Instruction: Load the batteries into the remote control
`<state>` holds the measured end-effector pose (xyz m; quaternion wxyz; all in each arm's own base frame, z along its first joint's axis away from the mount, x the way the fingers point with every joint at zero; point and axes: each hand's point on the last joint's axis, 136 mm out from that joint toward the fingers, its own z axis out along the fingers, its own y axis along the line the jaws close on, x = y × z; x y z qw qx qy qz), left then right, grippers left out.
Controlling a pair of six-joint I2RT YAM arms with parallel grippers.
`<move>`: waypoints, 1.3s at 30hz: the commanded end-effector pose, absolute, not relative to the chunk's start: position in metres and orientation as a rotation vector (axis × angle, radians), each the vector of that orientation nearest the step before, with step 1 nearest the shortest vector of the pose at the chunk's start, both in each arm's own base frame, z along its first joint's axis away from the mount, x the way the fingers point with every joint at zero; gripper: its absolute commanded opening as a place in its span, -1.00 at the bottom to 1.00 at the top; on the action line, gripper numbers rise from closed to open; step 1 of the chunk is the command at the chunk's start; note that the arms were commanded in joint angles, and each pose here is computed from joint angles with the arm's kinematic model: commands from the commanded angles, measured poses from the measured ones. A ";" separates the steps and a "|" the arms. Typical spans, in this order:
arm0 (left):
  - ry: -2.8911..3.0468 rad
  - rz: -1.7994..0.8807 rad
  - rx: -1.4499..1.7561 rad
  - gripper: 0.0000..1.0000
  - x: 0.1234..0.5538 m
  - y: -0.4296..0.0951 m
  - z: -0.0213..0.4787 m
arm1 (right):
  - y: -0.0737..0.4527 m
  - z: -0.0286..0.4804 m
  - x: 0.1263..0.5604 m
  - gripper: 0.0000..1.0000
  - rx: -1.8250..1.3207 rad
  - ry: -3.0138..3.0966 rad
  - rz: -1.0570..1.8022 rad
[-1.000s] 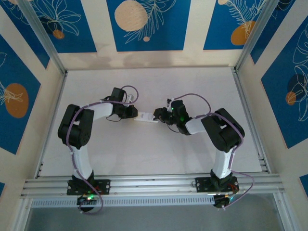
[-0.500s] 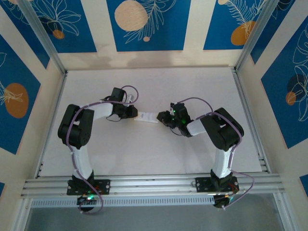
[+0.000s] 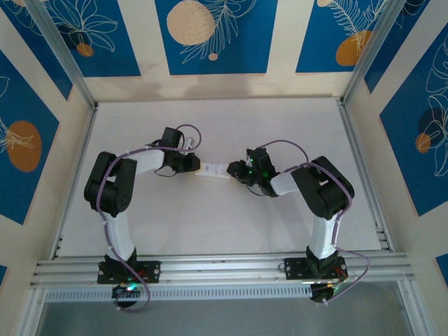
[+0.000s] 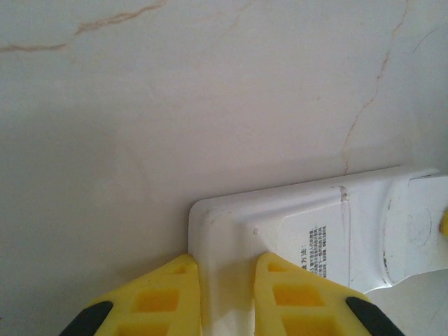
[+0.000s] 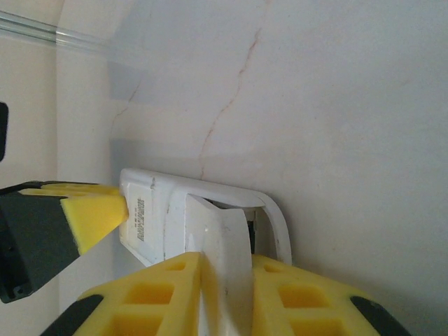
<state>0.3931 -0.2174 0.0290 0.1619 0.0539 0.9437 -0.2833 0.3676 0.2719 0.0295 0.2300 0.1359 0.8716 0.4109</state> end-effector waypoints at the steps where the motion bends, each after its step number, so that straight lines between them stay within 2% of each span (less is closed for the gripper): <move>1: 2.787 -0.830 0.191 -0.65 0.371 -0.227 -0.009 | 0.246 -0.047 0.316 -0.46 0.435 2.730 0.835; 8: 2.785 -0.837 0.191 -0.65 0.371 -0.228 -0.009 | 0.239 -0.037 0.317 -0.34 0.386 2.772 0.679; 12: 2.785 -0.836 0.193 -0.65 0.371 -0.227 -0.009 | 0.240 -0.025 0.319 -0.20 0.354 2.759 0.687; 22: 2.786 -0.843 0.194 -0.66 0.370 -0.228 -0.010 | 0.229 0.007 0.329 -0.03 0.335 2.700 0.653; 33: 2.786 -0.852 0.201 -0.67 0.370 -0.229 -0.010 | 0.247 0.042 0.347 -0.03 0.224 2.611 0.761; 39: 2.787 -0.848 0.209 -0.67 0.370 -0.229 -0.011 | 0.255 0.067 0.360 -0.21 0.191 2.541 0.797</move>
